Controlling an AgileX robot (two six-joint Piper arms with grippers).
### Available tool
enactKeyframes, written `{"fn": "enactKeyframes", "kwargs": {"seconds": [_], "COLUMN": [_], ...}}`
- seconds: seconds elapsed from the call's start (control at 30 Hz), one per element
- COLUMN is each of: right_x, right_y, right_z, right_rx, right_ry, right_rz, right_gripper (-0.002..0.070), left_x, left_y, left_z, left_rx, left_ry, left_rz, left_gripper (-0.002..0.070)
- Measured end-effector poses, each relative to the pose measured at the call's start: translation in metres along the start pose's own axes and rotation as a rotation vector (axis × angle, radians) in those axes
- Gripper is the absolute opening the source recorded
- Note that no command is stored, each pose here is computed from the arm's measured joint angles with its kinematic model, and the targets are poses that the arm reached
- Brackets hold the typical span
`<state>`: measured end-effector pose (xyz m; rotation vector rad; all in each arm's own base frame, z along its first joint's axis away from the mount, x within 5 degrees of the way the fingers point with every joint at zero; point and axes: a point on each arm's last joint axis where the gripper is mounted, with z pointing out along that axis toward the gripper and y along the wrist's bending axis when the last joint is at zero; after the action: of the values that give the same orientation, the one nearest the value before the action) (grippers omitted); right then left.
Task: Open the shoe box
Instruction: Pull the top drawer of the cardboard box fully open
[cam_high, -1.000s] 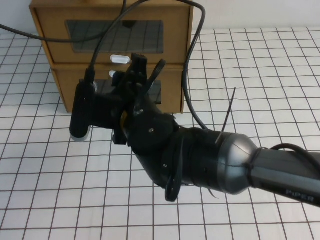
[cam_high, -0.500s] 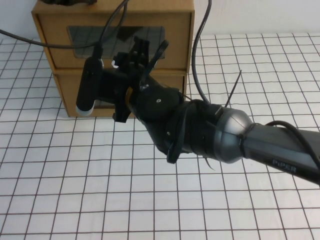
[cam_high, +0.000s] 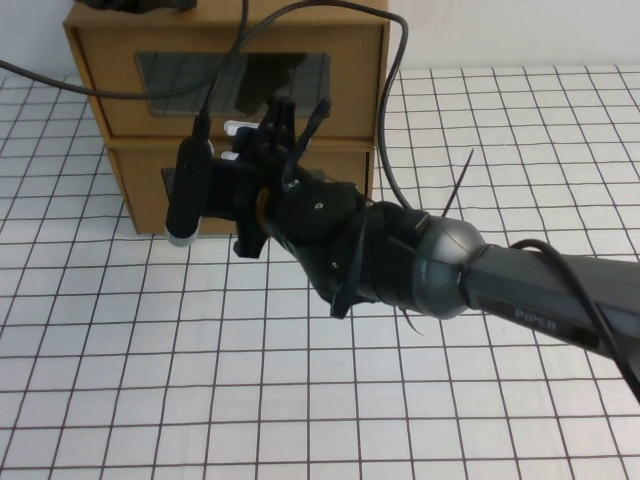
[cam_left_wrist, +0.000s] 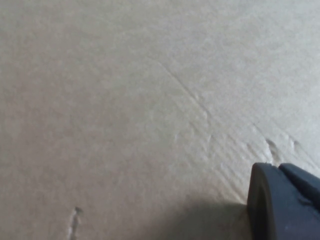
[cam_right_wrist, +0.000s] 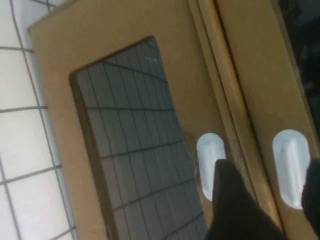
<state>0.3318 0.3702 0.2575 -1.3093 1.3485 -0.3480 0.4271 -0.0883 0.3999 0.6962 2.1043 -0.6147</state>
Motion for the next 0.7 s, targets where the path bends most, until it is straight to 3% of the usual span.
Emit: {"fn": "enactKeyframes", "kwargs": {"seconds": [0.4, 0.7], "right_x": [0.002, 0.005], "right_y": [-0.014, -0.008], "right_z": [0.008, 0.017], "right_rx": [0.019, -0.01], "right_ry": [-0.021, -0.036], "right_rz": [0.021, 0.017], "right_gripper": [0.0266, 0.0265], "left_x": [0.0, 0.0], "left_y": [0.0, 0.0], "left_z": [0.0, 0.0], "left_rx": [0.001, 0.001], "left_ry": [-0.001, -0.001], "left_rz": [-0.001, -0.001], "left_gripper": [-0.0002, -0.0002]}}
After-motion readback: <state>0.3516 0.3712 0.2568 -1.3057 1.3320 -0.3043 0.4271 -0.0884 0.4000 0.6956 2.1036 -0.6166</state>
